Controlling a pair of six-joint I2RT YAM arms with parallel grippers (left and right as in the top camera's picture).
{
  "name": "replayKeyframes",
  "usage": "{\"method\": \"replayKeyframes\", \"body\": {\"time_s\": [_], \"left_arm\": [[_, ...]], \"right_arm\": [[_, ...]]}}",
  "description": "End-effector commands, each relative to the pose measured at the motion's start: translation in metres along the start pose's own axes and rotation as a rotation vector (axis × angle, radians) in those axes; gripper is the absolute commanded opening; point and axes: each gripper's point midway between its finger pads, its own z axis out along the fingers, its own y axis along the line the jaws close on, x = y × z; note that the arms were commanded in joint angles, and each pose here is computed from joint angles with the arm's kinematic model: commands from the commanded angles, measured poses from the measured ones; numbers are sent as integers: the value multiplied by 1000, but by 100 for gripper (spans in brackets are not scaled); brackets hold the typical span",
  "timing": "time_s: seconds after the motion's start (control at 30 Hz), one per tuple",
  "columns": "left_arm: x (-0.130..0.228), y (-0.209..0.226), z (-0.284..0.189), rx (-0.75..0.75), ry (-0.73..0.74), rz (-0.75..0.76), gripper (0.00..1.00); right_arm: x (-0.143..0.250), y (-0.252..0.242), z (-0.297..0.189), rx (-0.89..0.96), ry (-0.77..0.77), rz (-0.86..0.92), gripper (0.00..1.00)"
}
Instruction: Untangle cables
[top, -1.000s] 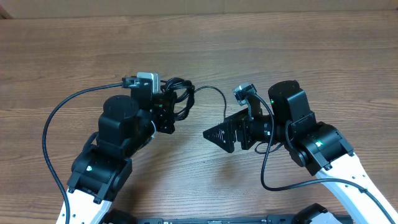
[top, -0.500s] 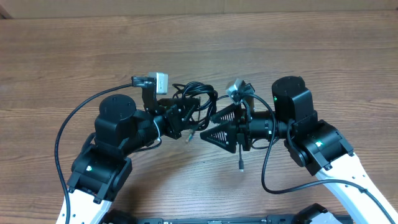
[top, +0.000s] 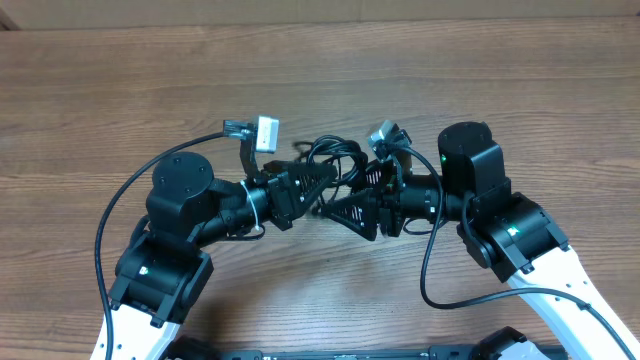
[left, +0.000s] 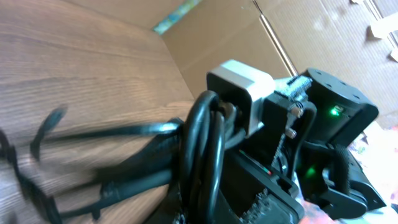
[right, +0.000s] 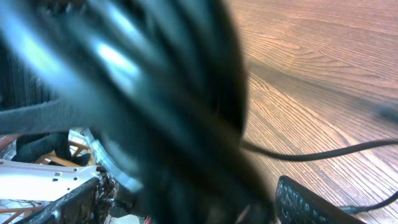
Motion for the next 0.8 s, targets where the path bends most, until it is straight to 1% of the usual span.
{"method": "replayKeyframes", "body": {"time_s": [0.0, 0.17, 0.23, 0.3, 0.37, 0.4, 0.47, 0.5, 0.57, 0.73, 0.77], "left_arm": [[-4, -16, -5, 37, -7, 14, 4], [-6, -9, -2, 13, -11, 1, 4], [-7, -8, -2, 10, -16, -14, 4], [-11, -2, -5, -6, -26, -74, 4], [-18, 14, -16, -40, -42, -174, 4], [-20, 16, -20, -36, -39, -193, 4], [-22, 17, -27, -16, -31, -211, 4], [-23, 17, -29, -11, -29, -215, 4], [-22, 17, -29, -8, -25, -222, 4], [-18, 12, -29, 18, 4, -225, 4], [-18, 11, -29, 19, 6, -225, 4]], "right_arm": [[-5, 11, -4, -43, -15, -26, 80], [-8, 16, -4, -67, -21, -6, 77], [-6, 7, -4, -20, -20, 1, 77], [-6, 3, -5, -1, -22, -3, 79], [-9, -1, -7, 8, -32, -1, 79], [-10, -1, -7, 10, -36, -4, 78], [-13, -1, -8, 7, -46, -14, 74], [-15, 3, -8, -11, -53, -27, 68], [-19, 9, -8, -42, -67, -51, 65], [-27, 12, -9, -52, -96, -98, 64], [-28, 12, -9, -52, -100, -111, 59]]}}
